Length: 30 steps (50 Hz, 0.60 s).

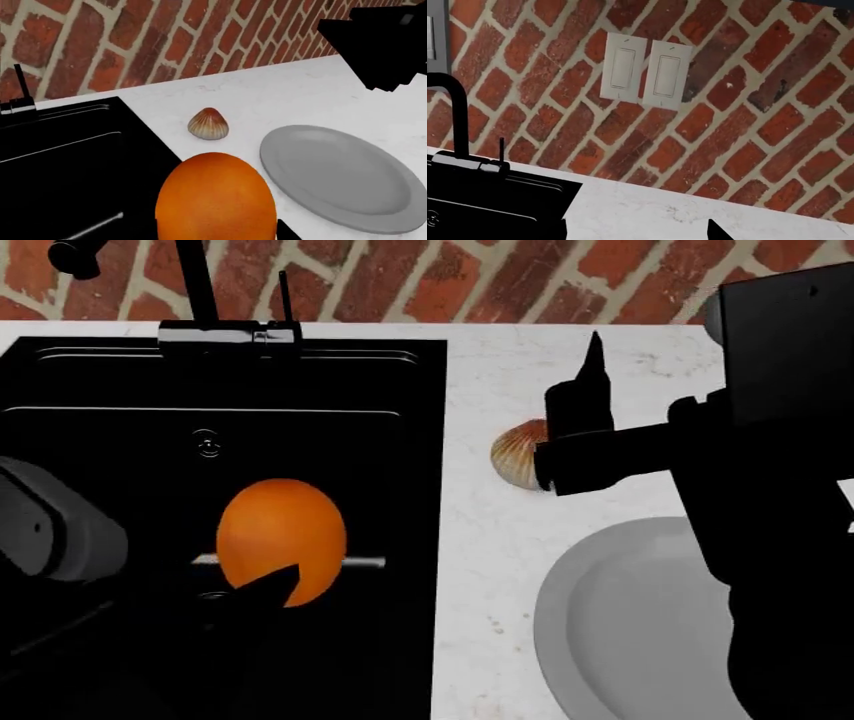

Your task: Pick the orange from the sink and place it on the plate located on the counter

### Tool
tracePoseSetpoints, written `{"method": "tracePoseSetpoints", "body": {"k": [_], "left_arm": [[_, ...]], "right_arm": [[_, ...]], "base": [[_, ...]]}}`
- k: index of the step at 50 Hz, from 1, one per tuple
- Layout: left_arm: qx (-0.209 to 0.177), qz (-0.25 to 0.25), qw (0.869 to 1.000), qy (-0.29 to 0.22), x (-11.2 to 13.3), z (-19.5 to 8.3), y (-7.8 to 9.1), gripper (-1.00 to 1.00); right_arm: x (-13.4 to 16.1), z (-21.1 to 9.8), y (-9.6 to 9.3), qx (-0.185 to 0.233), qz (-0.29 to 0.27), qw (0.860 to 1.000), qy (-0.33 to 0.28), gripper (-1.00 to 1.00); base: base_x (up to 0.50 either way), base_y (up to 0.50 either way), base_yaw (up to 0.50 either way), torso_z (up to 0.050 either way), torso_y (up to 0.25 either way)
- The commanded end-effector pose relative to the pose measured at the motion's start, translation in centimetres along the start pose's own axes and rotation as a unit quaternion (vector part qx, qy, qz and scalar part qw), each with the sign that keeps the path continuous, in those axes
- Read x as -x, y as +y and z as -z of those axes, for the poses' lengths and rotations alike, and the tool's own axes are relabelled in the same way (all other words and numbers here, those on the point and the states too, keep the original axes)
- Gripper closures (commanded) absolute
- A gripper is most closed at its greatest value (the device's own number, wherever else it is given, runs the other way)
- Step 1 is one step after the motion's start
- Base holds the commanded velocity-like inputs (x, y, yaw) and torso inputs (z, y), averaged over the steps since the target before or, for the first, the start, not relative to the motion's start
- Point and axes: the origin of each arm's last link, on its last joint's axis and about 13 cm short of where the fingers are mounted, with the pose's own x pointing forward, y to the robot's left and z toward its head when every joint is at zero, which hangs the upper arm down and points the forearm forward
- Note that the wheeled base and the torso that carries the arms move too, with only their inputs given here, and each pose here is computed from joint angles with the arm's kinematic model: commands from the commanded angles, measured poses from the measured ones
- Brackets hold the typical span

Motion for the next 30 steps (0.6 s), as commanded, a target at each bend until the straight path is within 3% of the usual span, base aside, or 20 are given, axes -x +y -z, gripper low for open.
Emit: {"method": "tracePoseSetpoints", "body": {"k": [1,17,30], "left_arm": [[-0.008,0.057,0.998,-0.011,-1.3,-1.5,-1.1,1.0],[-0.029,0.109,0.993,0.019,-5.3,-3.9,-2.0,1.0],[-0.025,0.141,0.989,0.025,-8.3,-5.4,-1.9,1.0]], "right_arm": [[0.8,-0.7,-1.0,0.001,0.019,1.0,-0.006,-1.0],[1.3,-0.7,-3.1,0.001,0.061,0.998,-0.004,-1.0],[2.1,-0.6,-4.6,0.008,0.089,0.996,0.004,-1.0]], "base": [[0.0,0.0,0.0,0.0,0.0],[0.0,0.0,0.0,0.0,0.0],[0.0,0.0,0.0,0.0,0.0]]}}
